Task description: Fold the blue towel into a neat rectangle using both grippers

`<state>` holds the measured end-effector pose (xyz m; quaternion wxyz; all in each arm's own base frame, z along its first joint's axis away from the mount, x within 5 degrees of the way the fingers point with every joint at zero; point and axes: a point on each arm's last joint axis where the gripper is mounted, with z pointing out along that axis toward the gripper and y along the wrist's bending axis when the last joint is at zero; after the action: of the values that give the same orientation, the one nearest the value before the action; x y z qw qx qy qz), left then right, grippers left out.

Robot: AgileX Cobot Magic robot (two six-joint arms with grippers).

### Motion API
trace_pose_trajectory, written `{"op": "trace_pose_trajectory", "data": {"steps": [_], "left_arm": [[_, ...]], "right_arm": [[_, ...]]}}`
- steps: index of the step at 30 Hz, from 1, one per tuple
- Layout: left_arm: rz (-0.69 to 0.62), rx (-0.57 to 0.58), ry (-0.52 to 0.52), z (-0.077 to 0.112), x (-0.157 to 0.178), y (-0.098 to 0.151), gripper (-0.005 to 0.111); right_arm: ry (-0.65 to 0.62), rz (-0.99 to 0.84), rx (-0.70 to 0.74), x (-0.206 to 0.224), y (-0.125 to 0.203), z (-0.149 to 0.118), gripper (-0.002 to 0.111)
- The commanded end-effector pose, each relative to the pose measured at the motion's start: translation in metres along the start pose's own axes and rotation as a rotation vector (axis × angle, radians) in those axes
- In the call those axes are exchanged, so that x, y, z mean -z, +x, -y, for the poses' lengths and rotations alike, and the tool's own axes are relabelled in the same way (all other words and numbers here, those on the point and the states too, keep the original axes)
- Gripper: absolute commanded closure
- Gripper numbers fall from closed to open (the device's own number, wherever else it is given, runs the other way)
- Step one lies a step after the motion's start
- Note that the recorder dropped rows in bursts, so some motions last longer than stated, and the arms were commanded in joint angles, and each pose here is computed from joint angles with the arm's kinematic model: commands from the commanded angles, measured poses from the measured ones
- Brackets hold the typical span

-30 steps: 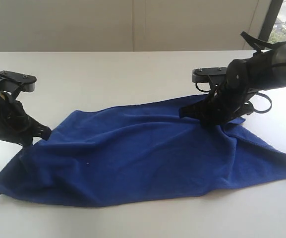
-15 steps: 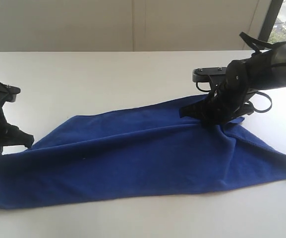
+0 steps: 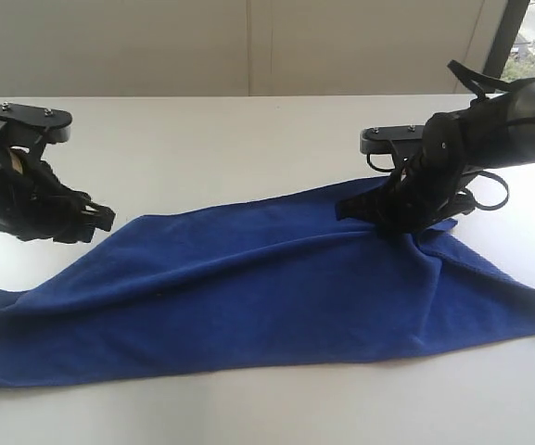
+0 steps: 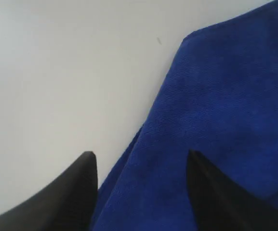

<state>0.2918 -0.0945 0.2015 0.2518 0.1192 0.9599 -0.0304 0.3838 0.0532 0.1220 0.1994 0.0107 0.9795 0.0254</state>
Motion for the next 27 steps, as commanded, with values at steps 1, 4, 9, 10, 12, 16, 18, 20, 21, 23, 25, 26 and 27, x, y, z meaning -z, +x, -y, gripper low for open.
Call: {"op": "trace_pose_trajectory", "data": {"steps": [1, 4, 9, 10, 12, 16, 18, 20, 21, 23, 25, 26, 27], "left_arm": [[-0.079, 0.000, 0.007, 0.003, -0.026, 0.009, 0.049], [-0.111, 0.001, 0.009, 0.004, -0.049, 0.014, 0.049], [-0.071, -0.002, 0.017, 0.005, -0.059, 0.012, 0.057], [-0.072, -0.002, 0.017, 0.005, -0.061, 0.012, 0.063], [-0.079, -0.002, 0.016, 0.005, -0.063, 0.013, 0.078], [-0.059, -0.050, 0.019, 0.005, -0.058, 0.011, 0.106], [-0.028, -0.067, 0.022, 0.006, -0.050, 0.007, 0.107], [0.014, -0.107, 0.030, 0.010, -0.039, 0.002, 0.107], [0.035, -0.140, 0.035, 0.013, -0.033, 0.000, 0.107], [0.070, -0.217, 0.053, 0.024, -0.022, -0.002, 0.107], [0.086, -0.284, 0.077, 0.040, -0.014, -0.002, 0.107], [0.082, -0.308, 0.090, 0.047, -0.012, 0.000, 0.107], [0.073, -0.319, 0.100, 0.053, -0.011, 0.002, 0.107]], "right_arm": [[0.032, -0.094, 0.012, -0.013, 0.015, 0.008, 0.108], [0.031, -0.092, 0.012, -0.013, 0.015, 0.008, 0.108], [0.032, -0.092, 0.021, -0.013, 0.015, 0.008, 0.108], [0.032, -0.092, 0.021, -0.013, 0.015, 0.008, 0.108], [0.032, -0.092, 0.021, -0.013, 0.015, 0.008, 0.108], [0.033, -0.094, 0.022, -0.013, 0.015, 0.008, 0.108], [0.033, -0.096, 0.023, -0.013, 0.015, 0.008, 0.108], [0.033, -0.095, 0.025, -0.013, 0.015, 0.008, 0.108], [0.033, -0.095, 0.025, -0.013, 0.015, 0.008, 0.108], [0.033, -0.093, 0.024, -0.013, 0.015, 0.008, 0.108], [0.032, -0.091, 0.024, -0.013, 0.015, 0.008, 0.108], [0.032, -0.091, 0.024, -0.013, 0.015, 0.008, 0.108], [0.033, -0.093, 0.024, -0.013, 0.015, 0.008, 0.108]]}}
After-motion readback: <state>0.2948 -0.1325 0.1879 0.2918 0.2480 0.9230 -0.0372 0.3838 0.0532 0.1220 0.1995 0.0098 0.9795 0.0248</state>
